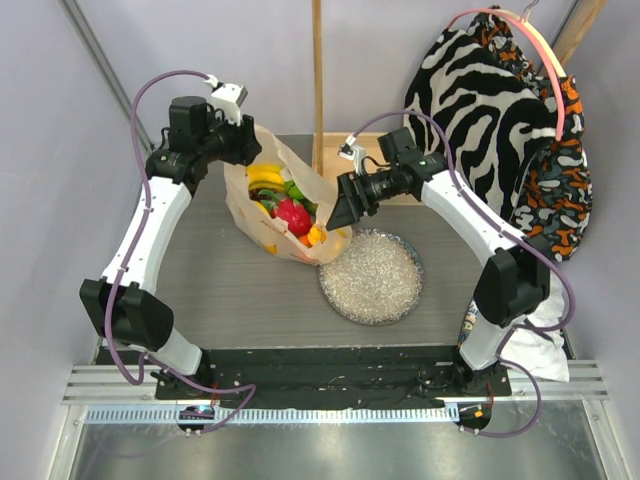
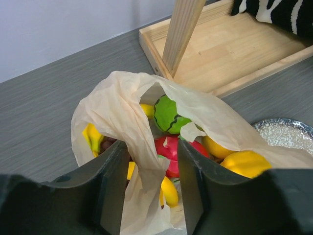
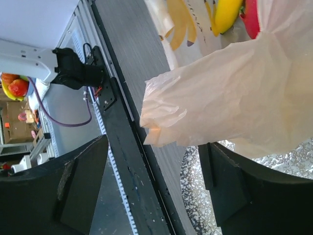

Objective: Take the fake fruits out of the plastic bag
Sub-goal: Adjust the plastic bag at the center of the board.

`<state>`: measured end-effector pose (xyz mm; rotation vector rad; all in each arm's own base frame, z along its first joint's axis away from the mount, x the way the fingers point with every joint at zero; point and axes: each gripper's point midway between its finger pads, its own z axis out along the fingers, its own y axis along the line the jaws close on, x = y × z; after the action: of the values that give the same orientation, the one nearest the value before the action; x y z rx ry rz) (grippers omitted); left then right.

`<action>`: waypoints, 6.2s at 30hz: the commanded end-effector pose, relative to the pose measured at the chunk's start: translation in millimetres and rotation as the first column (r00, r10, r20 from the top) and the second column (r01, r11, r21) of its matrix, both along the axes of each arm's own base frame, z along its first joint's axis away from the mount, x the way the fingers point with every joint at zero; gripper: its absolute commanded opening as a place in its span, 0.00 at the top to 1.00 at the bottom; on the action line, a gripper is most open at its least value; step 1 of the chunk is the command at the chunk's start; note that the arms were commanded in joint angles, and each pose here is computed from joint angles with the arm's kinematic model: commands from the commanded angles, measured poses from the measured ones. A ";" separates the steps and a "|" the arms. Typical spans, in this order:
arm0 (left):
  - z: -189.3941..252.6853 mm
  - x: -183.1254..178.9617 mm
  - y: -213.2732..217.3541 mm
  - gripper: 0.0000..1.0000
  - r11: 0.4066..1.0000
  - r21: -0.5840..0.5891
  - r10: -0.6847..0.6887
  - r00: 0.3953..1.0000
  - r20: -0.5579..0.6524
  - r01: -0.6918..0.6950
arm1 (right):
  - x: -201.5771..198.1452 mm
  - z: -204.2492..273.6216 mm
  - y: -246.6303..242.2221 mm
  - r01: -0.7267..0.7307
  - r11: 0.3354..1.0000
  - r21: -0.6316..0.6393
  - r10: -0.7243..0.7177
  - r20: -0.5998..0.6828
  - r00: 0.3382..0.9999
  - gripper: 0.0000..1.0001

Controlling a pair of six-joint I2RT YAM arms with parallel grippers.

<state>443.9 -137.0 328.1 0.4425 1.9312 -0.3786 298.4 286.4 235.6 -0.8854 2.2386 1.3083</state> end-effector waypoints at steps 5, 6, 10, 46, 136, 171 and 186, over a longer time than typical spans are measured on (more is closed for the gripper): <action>16.9 -9.8 5.0 0.77 1.000 0.002 0.007 0.999 0.047 -0.007 | 26.0 -6.0 0.1 0.164 0.979 -0.123 -0.172 -0.061 0.983 0.20; 15.8 -10.9 5.2 0.82 1.000 0.003 0.007 0.999 0.046 -0.007 | 25.0 -5.6 0.4 0.162 0.979 -0.124 -0.171 -0.072 0.983 0.20; 13.1 -17.0 11.5 1.00 0.999 0.018 0.029 0.999 0.044 -0.029 | 26.8 -11.0 11.5 0.140 0.980 -0.143 -0.153 -0.080 0.985 0.28; 150.0 -64.0 138.0 1.00 0.944 -0.118 0.331 0.902 0.279 -0.309 | 197.7 239.8 65.6 0.089 0.904 0.418 -0.422 0.838 0.345 0.99; -24.7 -236.4 63.9 1.00 0.927 -0.303 0.135 0.951 -0.277 -0.220 | -22.6 -24.3 142.5 -0.264 0.933 -0.244 0.358 0.569 0.740 0.88; -48.4 -241.2 70.5 1.00 0.934 -0.268 0.159 0.947 -0.279 -0.236 | 106.6 42.0 135.1 0.435 0.883 -0.176 -0.016 0.916 0.402 0.81; -42.3 -238.1 71.7 1.00 0.927 -0.280 0.171 0.946 -0.276 -0.250 | -7.1 -6.8 154.6 -0.024 0.975 -0.222 0.160 0.623 0.766 0.71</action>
<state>201.0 -65.2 268.9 -0.0467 2.1523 -0.6114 302.7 427.2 294.7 -1.2421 1.6065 0.5513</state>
